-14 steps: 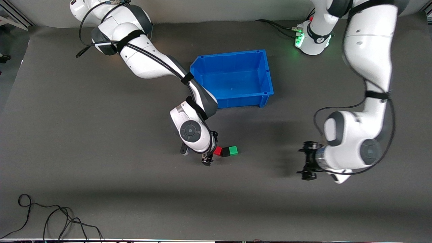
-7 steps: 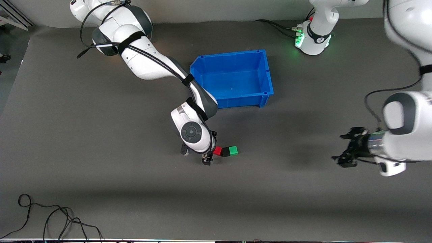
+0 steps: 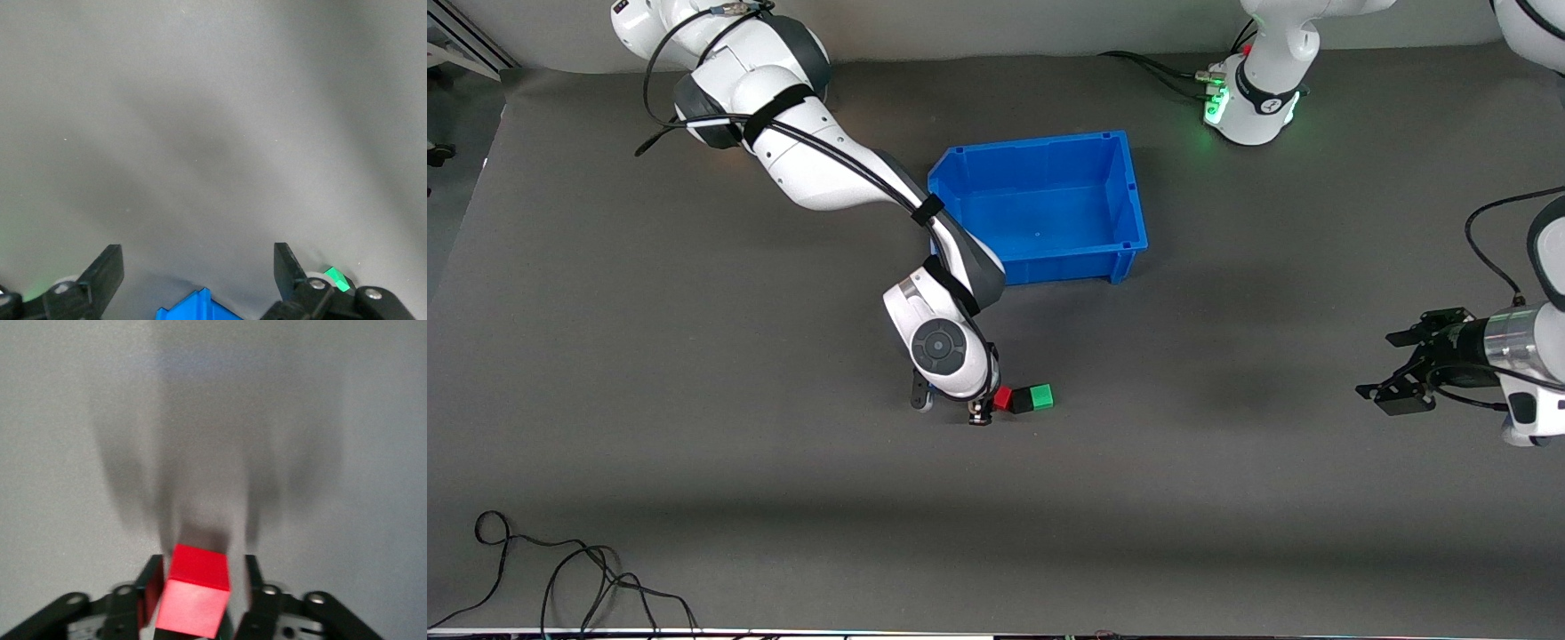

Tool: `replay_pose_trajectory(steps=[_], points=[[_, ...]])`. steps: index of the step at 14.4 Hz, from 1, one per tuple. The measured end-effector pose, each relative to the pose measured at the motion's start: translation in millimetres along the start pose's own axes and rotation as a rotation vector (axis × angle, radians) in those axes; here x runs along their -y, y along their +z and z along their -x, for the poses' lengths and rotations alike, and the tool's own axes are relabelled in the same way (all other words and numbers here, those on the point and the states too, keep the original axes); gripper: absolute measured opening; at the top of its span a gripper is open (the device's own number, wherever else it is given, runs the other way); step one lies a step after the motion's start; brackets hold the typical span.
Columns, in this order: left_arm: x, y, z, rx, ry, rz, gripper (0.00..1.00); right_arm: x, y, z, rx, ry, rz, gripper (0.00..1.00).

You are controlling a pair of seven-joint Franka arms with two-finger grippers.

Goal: Attach green and red cubes to black cube
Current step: 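Press the red cube against the black cube with the right gripper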

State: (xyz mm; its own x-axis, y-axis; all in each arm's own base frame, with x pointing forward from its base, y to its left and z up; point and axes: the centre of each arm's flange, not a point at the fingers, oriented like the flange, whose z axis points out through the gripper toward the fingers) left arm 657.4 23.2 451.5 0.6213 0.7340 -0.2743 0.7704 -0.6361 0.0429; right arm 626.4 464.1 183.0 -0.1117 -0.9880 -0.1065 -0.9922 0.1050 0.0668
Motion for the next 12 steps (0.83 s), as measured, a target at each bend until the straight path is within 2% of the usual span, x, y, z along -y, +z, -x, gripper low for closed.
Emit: replay_pose_trajectory(steps=[1, 7, 8, 12], points=[[0.9, -3.2, 1.5, -0.007, 0.006, -0.004, 1.0, 0.3, -0.8, 0.3, 0.001, -0.014, -0.002, 0.4], [4.4, -10.0, 3.2, -0.013, 0.01, -0.007, 1.0, -0.8, -1.4, 2.7, -0.031, -0.121, -0.034, 0.4], [5.1, -10.6, 2.6, -0.014, 0.01, -0.007, 1.0, -1.1, -1.6, 4.0, -0.028, -0.137, -0.041, 0.44], [9.6, -21.7, 4.5, -0.06, 0.068, -0.035, 1.0, -2.6, -8.7, 12.2, -0.01, -0.22, -0.063, 0.83]])
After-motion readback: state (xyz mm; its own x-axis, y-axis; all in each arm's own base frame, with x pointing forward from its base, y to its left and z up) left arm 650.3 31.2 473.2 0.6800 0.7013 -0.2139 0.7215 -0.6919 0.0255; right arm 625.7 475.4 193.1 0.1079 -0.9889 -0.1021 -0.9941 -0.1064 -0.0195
